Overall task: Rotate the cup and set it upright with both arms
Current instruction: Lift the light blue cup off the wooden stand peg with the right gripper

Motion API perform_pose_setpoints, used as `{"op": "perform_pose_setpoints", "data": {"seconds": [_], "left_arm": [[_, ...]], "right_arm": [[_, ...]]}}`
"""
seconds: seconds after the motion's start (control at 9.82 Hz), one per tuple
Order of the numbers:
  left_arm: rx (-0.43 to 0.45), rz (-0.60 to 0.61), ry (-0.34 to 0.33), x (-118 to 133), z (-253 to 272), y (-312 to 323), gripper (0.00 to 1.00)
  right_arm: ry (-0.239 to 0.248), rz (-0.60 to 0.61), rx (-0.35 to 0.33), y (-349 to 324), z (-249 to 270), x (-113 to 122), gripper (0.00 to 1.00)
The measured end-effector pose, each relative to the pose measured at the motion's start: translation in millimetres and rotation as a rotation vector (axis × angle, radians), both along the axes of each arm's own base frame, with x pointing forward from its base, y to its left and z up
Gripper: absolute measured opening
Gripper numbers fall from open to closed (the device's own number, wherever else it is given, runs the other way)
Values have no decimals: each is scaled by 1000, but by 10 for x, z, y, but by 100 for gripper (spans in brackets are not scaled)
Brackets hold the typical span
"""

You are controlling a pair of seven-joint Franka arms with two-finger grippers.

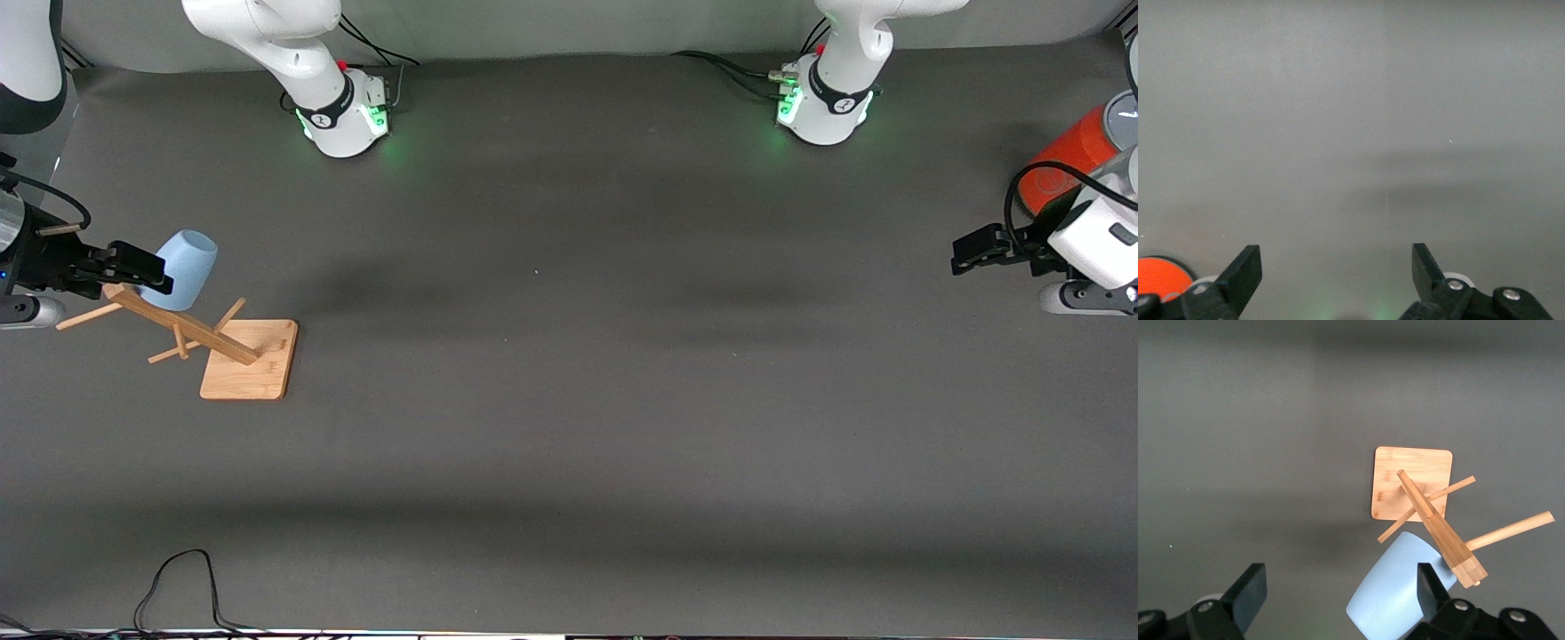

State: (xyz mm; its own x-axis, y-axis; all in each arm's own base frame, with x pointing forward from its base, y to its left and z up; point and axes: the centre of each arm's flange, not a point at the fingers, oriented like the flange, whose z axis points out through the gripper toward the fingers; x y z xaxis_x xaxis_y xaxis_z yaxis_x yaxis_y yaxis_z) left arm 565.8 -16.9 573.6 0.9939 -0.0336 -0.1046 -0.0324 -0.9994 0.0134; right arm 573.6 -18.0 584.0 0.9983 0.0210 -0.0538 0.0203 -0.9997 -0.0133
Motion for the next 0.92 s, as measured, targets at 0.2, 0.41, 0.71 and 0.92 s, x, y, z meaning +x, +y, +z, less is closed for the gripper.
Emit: {"op": "perform_pose_setpoints", "data": {"seconds": [0.2,0.41,0.71,0.92], "left_arm": [[0,5,0,1,0,42,100],[0,7,1,0,-1,52,100],[0,3,2,-2,-3,28,100],[0,2,4,-2,-10,19,100]], "right_arm": [[0,0,-1,-1,-2,0,100],[1,0,-5,-4,-3,0,100],[4,0,-6,-8,-16,-2,100],[11,-14,-9,-94,-8,-90,100]]}}
